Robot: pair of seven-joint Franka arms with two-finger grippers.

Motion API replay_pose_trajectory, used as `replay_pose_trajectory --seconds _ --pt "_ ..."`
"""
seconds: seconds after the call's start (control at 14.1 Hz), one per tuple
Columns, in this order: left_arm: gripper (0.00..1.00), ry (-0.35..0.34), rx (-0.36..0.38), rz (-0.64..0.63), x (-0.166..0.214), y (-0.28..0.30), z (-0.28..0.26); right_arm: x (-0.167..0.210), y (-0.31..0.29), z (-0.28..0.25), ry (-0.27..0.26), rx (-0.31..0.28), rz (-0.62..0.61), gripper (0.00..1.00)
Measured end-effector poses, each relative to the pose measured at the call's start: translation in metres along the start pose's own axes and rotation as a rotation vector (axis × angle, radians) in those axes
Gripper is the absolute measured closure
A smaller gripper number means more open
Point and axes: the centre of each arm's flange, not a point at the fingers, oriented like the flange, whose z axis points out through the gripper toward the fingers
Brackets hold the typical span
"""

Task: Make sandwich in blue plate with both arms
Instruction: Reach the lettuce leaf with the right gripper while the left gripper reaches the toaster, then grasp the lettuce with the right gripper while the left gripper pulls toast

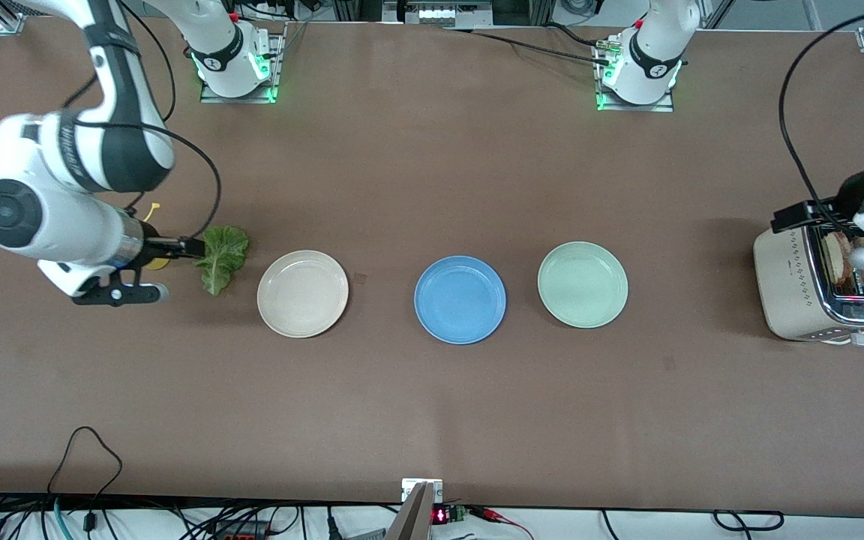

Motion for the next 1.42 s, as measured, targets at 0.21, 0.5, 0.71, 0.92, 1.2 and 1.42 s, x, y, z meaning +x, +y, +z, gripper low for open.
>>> replay_pose_trajectory --seconds 0.21,0.5,0.71,0.92,1.2,1.42 --pt "0.0 -0.063 -0.017 -0.07 0.017 -0.05 0.038 0.0 -0.002 0.054 0.052 0.002 0.0 0.0" --pt "0.0 -0.115 -0.005 0.062 0.036 -0.081 0.077 -0.009 0.003 0.1 0.102 0.005 -0.003 0.0" --pt "0.0 -0.138 -0.025 0.123 0.047 -0.113 0.097 -0.016 0.019 0.125 0.125 0.005 -0.021 0.0" --pt "0.0 -0.134 -0.037 0.146 0.055 -0.13 0.113 -0.022 0.031 0.146 0.138 0.005 -0.013 0.0" --pt "0.12 -0.128 -0.038 0.141 0.058 -0.135 0.118 -0.022 0.036 0.175 0.115 -0.002 -0.007 0.0" --pt "0.24 -0.144 -0.045 0.136 0.06 -0.14 0.128 -0.018 0.035 0.19 0.122 -0.006 -0.008 0.03"
